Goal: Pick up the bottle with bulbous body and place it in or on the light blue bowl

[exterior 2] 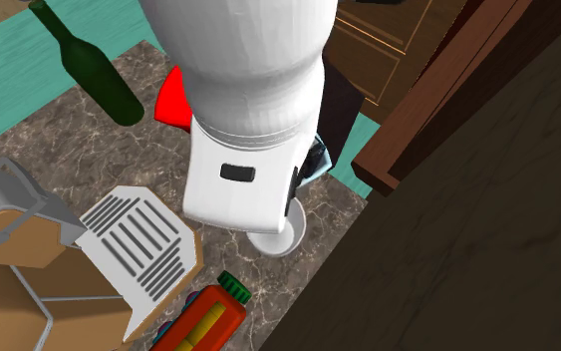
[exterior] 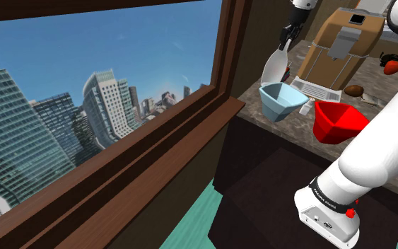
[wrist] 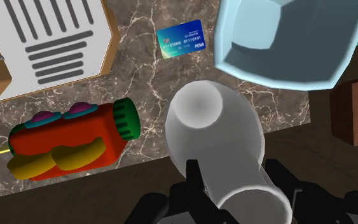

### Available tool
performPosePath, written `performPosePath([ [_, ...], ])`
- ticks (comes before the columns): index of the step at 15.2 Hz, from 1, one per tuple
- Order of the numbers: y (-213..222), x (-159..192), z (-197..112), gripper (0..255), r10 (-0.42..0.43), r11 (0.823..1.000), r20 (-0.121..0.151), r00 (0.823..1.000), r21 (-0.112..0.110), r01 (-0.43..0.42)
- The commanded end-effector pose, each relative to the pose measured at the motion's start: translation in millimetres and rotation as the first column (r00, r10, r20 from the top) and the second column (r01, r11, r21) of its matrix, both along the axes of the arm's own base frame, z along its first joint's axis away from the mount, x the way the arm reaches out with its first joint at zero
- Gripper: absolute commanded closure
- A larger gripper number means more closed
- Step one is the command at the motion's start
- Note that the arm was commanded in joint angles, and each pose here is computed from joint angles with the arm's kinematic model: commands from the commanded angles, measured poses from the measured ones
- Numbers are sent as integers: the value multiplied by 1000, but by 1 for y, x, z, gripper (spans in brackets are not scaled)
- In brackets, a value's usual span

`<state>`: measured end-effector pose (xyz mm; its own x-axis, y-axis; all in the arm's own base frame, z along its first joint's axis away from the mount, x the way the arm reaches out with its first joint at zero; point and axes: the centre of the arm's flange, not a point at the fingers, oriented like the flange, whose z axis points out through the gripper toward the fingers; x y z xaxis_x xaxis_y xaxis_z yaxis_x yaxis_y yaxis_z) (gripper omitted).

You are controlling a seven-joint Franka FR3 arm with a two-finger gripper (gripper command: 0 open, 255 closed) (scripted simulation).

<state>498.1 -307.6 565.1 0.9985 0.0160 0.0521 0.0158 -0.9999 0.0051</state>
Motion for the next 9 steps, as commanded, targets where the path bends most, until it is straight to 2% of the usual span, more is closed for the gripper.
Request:
performPosePath([
  [1,0,-1,11,255,0,1000,0,1000,0,0],
  [9,0,-1,54,255,0,1000,0,1000,0,0],
])
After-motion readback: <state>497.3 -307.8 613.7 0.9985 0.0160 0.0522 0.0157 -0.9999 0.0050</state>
